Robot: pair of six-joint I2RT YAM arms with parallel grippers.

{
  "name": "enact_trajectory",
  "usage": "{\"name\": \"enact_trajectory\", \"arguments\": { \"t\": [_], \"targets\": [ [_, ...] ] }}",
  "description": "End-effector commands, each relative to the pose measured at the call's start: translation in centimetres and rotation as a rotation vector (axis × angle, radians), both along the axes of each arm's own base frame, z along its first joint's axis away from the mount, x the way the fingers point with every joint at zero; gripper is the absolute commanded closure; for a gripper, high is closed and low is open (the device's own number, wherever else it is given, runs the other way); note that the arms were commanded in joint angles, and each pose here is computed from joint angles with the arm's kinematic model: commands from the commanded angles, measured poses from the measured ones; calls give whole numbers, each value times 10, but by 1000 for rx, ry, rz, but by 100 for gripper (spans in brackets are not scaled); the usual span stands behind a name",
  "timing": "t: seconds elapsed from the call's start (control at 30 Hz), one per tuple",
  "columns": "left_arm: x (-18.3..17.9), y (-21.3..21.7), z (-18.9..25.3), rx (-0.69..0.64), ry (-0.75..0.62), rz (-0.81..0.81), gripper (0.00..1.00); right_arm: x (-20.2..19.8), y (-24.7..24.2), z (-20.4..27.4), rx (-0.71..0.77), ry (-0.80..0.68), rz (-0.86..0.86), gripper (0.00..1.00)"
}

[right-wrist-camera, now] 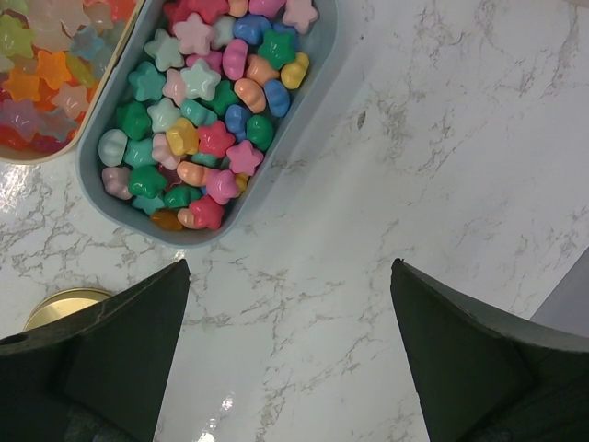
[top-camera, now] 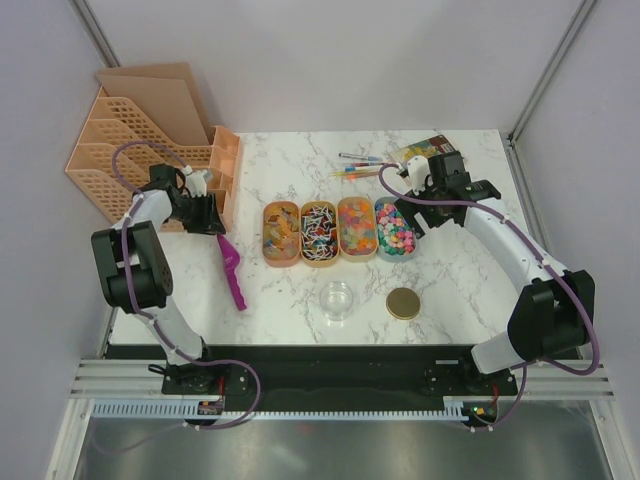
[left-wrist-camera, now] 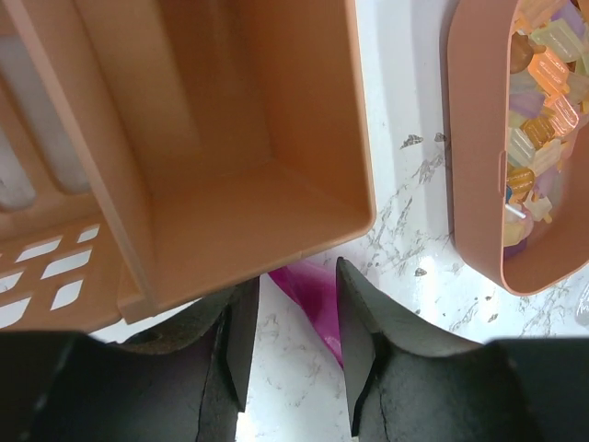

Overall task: Pack the candies
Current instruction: Pick up the spatula from the center of the board.

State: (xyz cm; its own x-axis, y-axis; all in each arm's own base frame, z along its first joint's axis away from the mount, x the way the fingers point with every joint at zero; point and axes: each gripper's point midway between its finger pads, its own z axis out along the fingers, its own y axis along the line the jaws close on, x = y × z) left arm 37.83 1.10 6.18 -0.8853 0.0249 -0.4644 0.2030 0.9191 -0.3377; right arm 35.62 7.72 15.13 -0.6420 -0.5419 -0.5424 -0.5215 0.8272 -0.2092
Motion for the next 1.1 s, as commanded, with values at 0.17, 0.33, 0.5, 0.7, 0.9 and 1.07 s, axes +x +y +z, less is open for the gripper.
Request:
{"name": "enact_trajectory", "arguments": {
  "t": [0.17, 0.33, 0.5, 0.7, 0.9, 1.07],
  "targets": [
    [9, -3, 3, -6, -10, 22, 64, -2, 1, 5, 7, -31, 16, 2],
    [5, -2, 4, 3, -1, 28, 80, -4, -1, 6, 1, -36, 17, 2],
    [-10, -6, 17, -1, 14, 18, 98, -6, -1, 8, 1, -40, 18, 2],
    [-35, -38, 53, -72, 34, -100, 98, -7, 3, 24, 26, -71, 42, 2],
    [-41, -99, 125, -206, -76, -331, 98, -7, 14, 46, 67, -110, 105, 2],
    [-9, -133, 186, -309, -218, -362, 98, -7, 33, 79, 106, -227, 187, 2]
  ]
}}
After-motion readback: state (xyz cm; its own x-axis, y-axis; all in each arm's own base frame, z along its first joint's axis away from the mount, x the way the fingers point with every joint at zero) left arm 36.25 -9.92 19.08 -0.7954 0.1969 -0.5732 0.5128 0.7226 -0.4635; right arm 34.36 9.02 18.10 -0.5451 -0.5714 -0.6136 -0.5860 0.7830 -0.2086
